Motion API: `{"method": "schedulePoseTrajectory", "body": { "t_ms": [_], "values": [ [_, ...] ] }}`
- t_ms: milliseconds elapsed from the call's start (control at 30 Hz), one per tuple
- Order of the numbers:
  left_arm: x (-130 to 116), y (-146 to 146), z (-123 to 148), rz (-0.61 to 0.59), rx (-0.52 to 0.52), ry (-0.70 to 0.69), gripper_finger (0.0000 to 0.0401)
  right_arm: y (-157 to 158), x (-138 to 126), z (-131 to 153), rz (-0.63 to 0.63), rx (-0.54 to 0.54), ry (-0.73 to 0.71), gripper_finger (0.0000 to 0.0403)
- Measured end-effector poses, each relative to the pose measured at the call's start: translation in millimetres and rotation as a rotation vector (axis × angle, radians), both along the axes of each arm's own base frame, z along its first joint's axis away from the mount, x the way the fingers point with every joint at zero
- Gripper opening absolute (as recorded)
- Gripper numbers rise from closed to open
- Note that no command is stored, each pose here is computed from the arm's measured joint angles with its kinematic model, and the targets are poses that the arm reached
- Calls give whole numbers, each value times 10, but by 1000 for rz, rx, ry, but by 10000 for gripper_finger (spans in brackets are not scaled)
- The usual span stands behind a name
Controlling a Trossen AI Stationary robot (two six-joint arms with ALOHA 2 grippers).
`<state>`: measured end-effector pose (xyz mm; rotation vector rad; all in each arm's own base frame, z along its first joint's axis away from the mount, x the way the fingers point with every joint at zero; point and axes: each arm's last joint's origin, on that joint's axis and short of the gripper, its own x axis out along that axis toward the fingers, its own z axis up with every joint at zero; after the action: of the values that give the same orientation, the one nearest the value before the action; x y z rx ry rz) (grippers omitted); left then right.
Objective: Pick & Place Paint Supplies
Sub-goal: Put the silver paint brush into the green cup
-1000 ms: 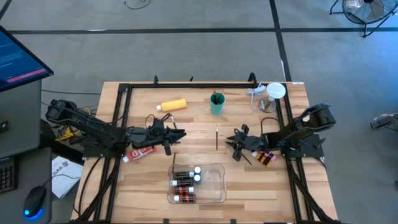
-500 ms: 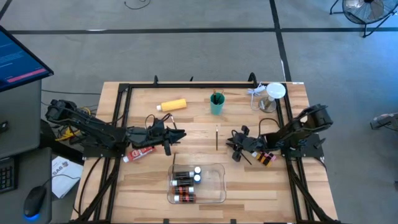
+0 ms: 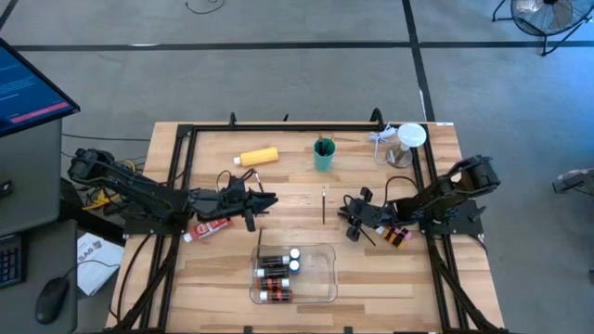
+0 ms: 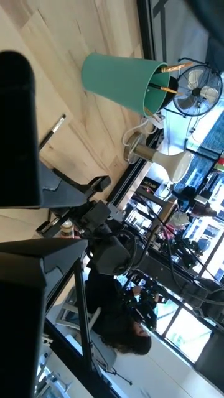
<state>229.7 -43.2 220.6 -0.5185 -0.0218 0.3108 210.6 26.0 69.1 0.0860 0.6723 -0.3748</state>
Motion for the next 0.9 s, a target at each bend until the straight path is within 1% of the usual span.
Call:
{"method": "schedulePoseTrajectory", "body": {
  "t_ms": [133, 267, 300, 567, 667, 900],
  "values": [
    [0, 2, 1, 1, 0, -1, 2, 0, -2, -3, 0, 0, 3, 52],
    [0, 2, 3, 1, 1, -2, 2, -3, -9, -9, -2, -4, 11, 12],
    [0, 2, 3, 1, 2, -2, 2, -4, -10, -10, -3, -5, 13, 8],
    [0, 2, 3, 1, 2, -2, 2, -20, -8, -8, -38, 14, -10, 4],
    [0, 2, 3, 1, 2, -2, 2, -37, -3, -1, -42, 4, -27, 2],
    [0, 2, 2, 0, 20, 4, 2, -157, 25, 21, -97, -32, -50, 0]
  ]
}}
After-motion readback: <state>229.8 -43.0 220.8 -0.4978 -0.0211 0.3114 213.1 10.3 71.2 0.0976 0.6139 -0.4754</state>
